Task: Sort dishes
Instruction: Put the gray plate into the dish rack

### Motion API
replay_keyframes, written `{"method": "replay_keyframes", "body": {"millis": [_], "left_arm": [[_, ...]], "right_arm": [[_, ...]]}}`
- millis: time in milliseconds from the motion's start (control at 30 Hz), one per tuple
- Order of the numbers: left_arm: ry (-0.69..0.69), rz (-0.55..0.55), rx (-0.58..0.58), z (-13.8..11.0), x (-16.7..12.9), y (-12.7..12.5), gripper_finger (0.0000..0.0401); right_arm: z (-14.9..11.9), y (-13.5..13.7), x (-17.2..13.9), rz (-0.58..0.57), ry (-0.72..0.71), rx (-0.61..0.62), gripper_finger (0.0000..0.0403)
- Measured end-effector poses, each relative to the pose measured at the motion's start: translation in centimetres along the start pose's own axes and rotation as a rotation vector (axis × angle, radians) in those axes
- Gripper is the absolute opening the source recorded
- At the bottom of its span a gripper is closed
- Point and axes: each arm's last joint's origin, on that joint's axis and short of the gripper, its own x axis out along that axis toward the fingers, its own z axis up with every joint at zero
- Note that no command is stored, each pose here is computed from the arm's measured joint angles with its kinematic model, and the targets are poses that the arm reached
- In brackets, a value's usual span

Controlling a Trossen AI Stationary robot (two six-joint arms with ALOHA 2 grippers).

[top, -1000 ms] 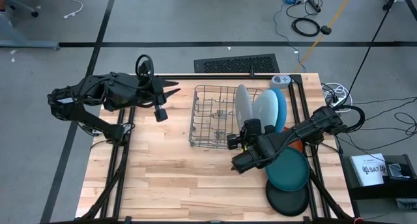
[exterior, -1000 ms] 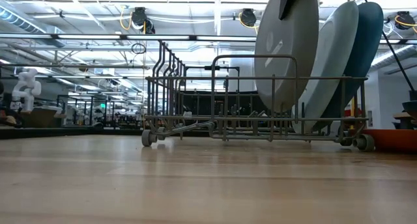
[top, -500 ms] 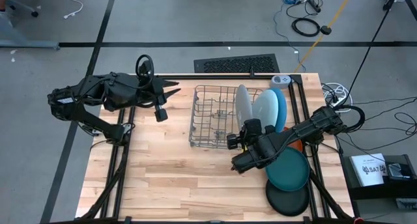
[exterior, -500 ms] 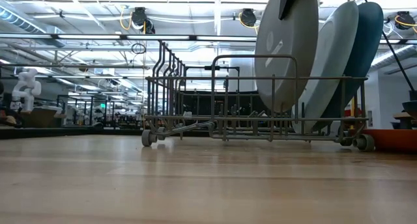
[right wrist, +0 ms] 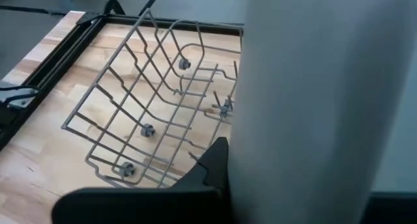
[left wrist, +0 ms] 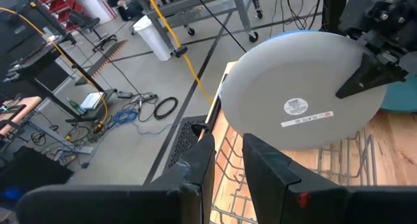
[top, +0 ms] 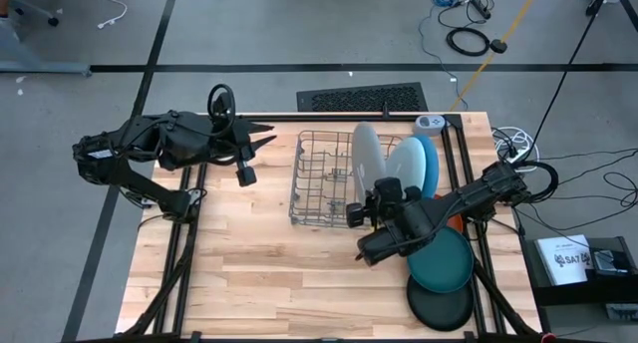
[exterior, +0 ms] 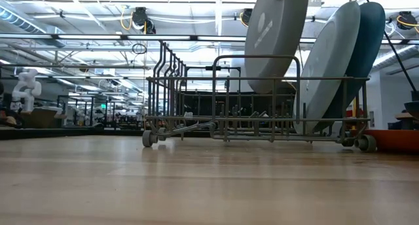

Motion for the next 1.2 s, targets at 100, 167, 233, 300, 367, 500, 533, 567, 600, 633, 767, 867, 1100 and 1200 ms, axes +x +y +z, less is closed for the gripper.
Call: {"method": "replay_keyframes", "body": {"millis": [100, 167, 233, 300, 367, 500, 533, 567, 600, 633, 767, 867, 1100, 1200], "left_arm": [[0.0, 0.0, 0.0, 0.0, 0.0, 0.0, 0.0081], [0.0, 0.0, 0.0, 0.0, 0.0, 0.0, 0.0081], [0.001, 0.0, 0.0, 0.0, 0.0, 0.0, 0.0081], [0.001, 0.0, 0.0, 0.0, 0.0, 0.0, 0.0081], [0.001, 0.0, 0.0, 0.0, 0.0, 0.0, 0.0081], [0.003, -0.001, 0.001, 0.0, 0.0, 0.0, 0.0081], [0.003, -0.001, 0.001, 0.0, 0.0, 0.0, 0.0081], [0.002, -0.008, 0.001, 0.0, 0.0, 0.0, 0.0081], [0.0, -0.024, 0.002, -0.1, 0.1, -0.1, 0.0081], [0.003, -0.046, 0.007, -0.2, 0.2, -0.3, 0.0081], [0.056, -0.104, 0.099, -1.3, 1.6, -1.2, 0.0081], [0.175, -0.117, 0.244, -3.2, 3.1, -1.7, 0.0081], [0.216, -0.126, 0.498, -7.4, 8.8, -1.8, 0.0081], [0.127, -0.126, 0.561, -8.0, 10.4, -1.4, 0.0085]], "right_arm": [[0.2, 0.0, 0.0, 0.0, 0.006, -0.006, 0.0006], [0.3, 0.0, 0.1, -0.005, 0.021, -0.018, 0.0005], [0.4, 0.0, 0.3, -0.018, 0.058, -0.037, 0.0005], [0.5, 0.0, 0.5, -0.027, 0.077, -0.04, 0.0005], [0.6, 0.0, 0.6, -0.031, 0.078, -0.041, 0.0005], [0.6, 0.0, 0.7, -0.034, 0.085, -0.048, 0.0005], [0.5, 0.0, 0.7, -0.034, 0.087, -0.049, 0.0005], [0.5, 0.0, 0.7, -0.034, 0.088, -0.05, 0.0005], [0.4, 0.0, 0.6, -0.032, 0.085, -0.054, 0.0005], [0.4, 0.0, 0.5, -0.029, 0.081, -0.056, 0.0005], [0.2, 0.0, 0.3, -0.023, 0.08, -0.061, 0.0005], [0.0, 0.0, 0.1, -0.015, 0.081, -0.068, 0.0005], [-0.6, -0.1, -0.7, 0.007, 0.084, -0.087, 0.0005], [-0.8, -0.1, -0.9, 0.014, 0.085, -0.093, 0.0005]]}}
